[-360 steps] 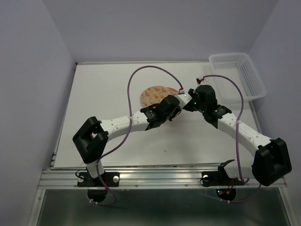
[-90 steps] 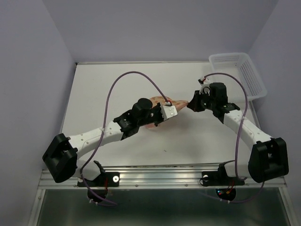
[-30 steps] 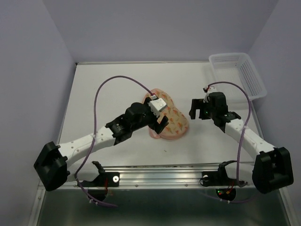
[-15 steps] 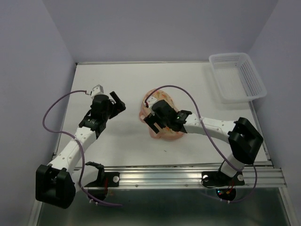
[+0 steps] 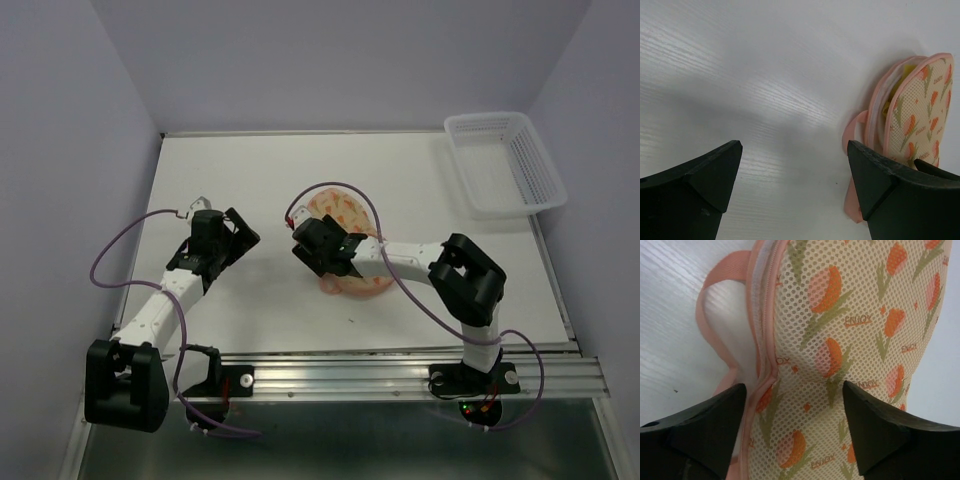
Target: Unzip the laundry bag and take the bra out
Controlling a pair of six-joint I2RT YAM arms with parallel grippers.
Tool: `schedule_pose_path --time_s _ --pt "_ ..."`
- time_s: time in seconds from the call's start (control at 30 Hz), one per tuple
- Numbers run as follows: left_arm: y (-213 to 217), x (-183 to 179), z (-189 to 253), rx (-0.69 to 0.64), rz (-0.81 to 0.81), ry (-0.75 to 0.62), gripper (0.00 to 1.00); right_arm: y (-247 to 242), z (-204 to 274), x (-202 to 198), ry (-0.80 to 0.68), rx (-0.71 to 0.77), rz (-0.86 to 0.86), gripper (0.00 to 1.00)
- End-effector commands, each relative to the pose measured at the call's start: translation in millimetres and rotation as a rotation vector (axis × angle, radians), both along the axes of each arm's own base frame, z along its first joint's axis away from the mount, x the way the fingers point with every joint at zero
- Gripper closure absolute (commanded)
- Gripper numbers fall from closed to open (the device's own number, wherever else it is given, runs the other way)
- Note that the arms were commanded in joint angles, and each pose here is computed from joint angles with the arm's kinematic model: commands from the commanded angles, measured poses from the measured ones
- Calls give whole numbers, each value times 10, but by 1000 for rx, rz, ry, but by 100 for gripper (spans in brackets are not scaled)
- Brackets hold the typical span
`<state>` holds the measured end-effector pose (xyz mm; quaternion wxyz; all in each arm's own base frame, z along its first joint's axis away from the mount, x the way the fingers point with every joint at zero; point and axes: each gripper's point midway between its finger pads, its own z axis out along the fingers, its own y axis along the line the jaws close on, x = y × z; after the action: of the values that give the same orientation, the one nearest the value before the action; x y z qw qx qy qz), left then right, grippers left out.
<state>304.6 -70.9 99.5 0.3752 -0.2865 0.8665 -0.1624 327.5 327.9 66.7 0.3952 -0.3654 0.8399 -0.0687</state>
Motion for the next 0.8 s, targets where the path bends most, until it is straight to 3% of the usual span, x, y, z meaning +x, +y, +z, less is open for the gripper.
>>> schedule_pose_path --time_s 0.0,0.13,0.23,0.27,0.33,0.37,0.47,0.5,0.63,0.77 --pt "-14 70 72 -14 -3 -41 1 82 183 133 -70 34 -56 24" --pt "-64 62 92 -28 -33 -48 1 85 131 147 -67 12 -52 24" --pt "-99 60 89 -38 -51 -54 1 52 143 153 -75 6 -65 34" --pt "-97 66 91 -38 -50 -57 1 51 161 148 -75 17 -72 50" --pt "-97 71 95 -36 -52 -59 1 68 191 138 -71 33 -71 63" --pt "-98 79 106 -35 -53 -60 1 82 197 126 -65 45 -68 75" --pt "-94 80 115 -32 -54 -64 1 121 227 101 -51 68 -54 87" --pt "-89 81 123 -30 -52 -67 1 131 231 97 -47 72 -53 97" --pt "-84 83 123 -28 -49 -67 1 166 321 103 -33 104 -38 99" --pt "-90 83 120 -26 -57 -66 1 230 707 102 10 276 -32 99"
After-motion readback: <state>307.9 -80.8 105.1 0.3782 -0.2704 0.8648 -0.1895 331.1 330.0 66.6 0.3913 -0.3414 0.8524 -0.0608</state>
